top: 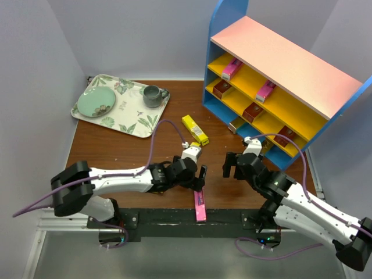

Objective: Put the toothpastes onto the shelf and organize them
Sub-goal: Pick up the toothpaste from the center of the board.

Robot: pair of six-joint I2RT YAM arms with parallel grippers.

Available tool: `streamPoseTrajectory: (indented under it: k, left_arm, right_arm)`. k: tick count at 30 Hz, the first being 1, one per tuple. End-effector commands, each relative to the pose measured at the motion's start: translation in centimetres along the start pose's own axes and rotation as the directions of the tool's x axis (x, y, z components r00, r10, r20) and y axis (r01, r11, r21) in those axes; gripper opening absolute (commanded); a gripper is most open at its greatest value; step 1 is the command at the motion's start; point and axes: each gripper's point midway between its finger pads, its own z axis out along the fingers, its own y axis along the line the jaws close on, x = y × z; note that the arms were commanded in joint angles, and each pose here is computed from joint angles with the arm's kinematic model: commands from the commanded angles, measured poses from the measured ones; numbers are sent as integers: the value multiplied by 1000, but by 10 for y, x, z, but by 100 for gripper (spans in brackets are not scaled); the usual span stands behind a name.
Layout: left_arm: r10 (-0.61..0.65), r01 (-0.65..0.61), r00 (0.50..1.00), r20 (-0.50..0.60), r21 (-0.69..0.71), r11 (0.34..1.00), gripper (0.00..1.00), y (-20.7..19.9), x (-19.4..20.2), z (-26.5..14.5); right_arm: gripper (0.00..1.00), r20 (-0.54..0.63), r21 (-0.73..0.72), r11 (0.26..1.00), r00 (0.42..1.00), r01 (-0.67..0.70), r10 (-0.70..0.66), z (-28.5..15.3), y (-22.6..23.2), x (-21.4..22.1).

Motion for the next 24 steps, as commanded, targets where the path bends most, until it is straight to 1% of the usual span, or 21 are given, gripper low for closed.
streamPoseTrajectory:
  k: [1,4,10,11,13,14,15,16,19,24]
  left_arm:
    - [-52,52,997,48,1,999,98,-28,-12,14]
    - [-50,50,999,7,-35,998,95,-29,3,29]
    - [-69,65,997,-36,-104,993,83,-24,20,45]
    - [-77,73,996,-35,-117,990,78,-22,21,46]
    - [-91,86,995,-32,-134,987,72,-20,23,49]
    - [-95,89,995,-32,-141,986,66,-19,24,49]
    - [-97,91,995,-33,-147,985,63,-18,25,51]
    - [-102,96,994,-32,-155,983,56,-17,25,52]
    - [-110,104,993,-30,-171,980,46,-16,25,53]
    - [-112,111,994,4,-210,972,37,-12,13,51]
  right_arm:
    - [98,64,9,997,995,-71,71,-2,-8,-5]
    - [98,68,-15,997,994,-82,83,-3,-7,-1]
    - [97,43,-58,994,994,-94,97,1,-3,11]
    - [97,44,-65,993,994,-96,99,2,-1,11]
    - [97,27,-80,993,995,-91,94,4,1,18]
    - [97,28,-89,992,995,-94,97,5,3,18]
    - [97,24,-95,991,995,-92,94,6,3,20]
    - [97,20,-103,991,996,-81,84,6,5,21]
    - [97,8,-135,988,997,-77,79,7,10,24]
    - [96,2,-203,977,998,-65,67,6,22,25]
